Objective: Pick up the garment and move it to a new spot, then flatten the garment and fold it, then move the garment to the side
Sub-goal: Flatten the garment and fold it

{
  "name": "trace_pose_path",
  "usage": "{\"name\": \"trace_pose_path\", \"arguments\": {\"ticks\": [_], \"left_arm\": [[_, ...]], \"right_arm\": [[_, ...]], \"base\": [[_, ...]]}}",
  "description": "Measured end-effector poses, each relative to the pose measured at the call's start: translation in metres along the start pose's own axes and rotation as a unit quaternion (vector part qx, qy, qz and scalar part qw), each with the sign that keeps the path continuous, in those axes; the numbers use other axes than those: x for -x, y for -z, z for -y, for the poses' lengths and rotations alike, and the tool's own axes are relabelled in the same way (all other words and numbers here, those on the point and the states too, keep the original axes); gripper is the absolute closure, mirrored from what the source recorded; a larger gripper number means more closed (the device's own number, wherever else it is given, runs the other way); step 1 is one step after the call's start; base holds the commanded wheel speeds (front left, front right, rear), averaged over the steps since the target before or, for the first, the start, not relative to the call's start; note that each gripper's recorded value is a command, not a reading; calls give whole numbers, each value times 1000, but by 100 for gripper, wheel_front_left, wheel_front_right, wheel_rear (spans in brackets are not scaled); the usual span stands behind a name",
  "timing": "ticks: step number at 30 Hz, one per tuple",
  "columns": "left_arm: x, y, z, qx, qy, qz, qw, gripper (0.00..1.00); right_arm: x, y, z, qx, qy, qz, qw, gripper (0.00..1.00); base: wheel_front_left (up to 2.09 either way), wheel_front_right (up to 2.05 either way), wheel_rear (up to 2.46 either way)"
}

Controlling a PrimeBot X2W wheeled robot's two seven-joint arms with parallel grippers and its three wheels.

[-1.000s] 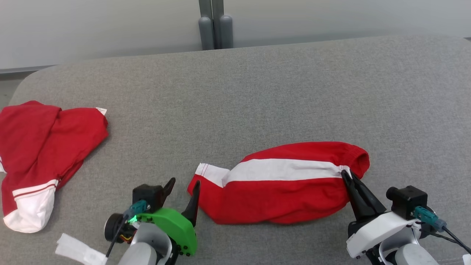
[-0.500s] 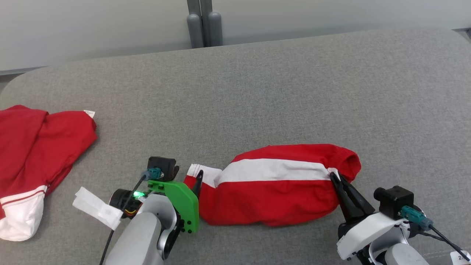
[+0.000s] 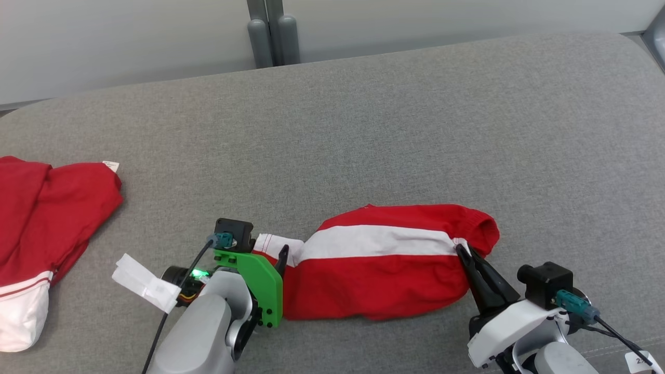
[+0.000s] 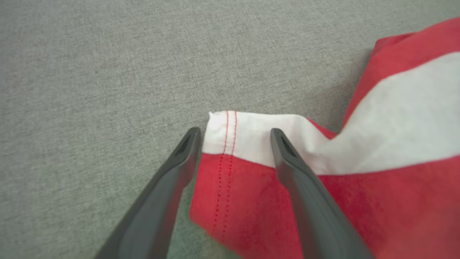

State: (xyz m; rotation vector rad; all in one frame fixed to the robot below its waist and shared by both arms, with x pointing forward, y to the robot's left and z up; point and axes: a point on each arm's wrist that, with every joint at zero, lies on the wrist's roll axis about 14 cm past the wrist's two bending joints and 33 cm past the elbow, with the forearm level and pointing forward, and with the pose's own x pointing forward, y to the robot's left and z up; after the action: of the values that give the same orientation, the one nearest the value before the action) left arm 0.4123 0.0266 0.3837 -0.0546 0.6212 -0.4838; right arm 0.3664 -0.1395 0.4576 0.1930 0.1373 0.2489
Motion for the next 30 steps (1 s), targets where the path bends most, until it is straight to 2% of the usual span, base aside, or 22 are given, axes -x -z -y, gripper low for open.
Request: {"name": "trace_pose_path", "arguments": {"ticks": [1,2,3,4,5,7,10,14,22,28,30], "left_arm": [[0,0,1,-1,1,0,1000,4],[-1,0,1,-2,2,-1,1000,18],[-1,0,2,-3,3,-2,1000,23],[-1,0,2,-3,4,-2,1000,38],[-2,0,3,-4,4,-2,1000,48],[-2,1,3,-5,5,-3,1000,57],[-3,2,4,-4,6,-4,1000,81],[-3,0,3,-2,5,3,1000,100],[0,-33,2,43,3,83,996,100],[18,-78,9,93,21,188,977,100],[29,-96,12,113,30,230,966,100]], "right_arm": [[0,0,0,0,0,0,1000,100],[1,0,0,0,0,0,1000,100],[1,0,0,-1,0,0,1000,100],[1,1,0,-1,0,0,1000,100],[1,0,-1,-1,0,0,1000,100],[0,0,-1,0,-1,0,1000,100],[0,0,-2,0,-3,1,1000,100],[-1,-1,-3,0,-5,3,1000,100],[-4,-22,5,16,-1,32,999,100],[-7,-61,13,45,-2,83,996,100],[-8,-79,12,56,-7,107,993,100]], "base": [[0,0,0],[0,0,0],[0,0,0],[0,0,0],[0,0,0],[0,0,0],[0,0,0],[0,0,0],[0,0,0],[0,0,0],[0,0,0]]}}
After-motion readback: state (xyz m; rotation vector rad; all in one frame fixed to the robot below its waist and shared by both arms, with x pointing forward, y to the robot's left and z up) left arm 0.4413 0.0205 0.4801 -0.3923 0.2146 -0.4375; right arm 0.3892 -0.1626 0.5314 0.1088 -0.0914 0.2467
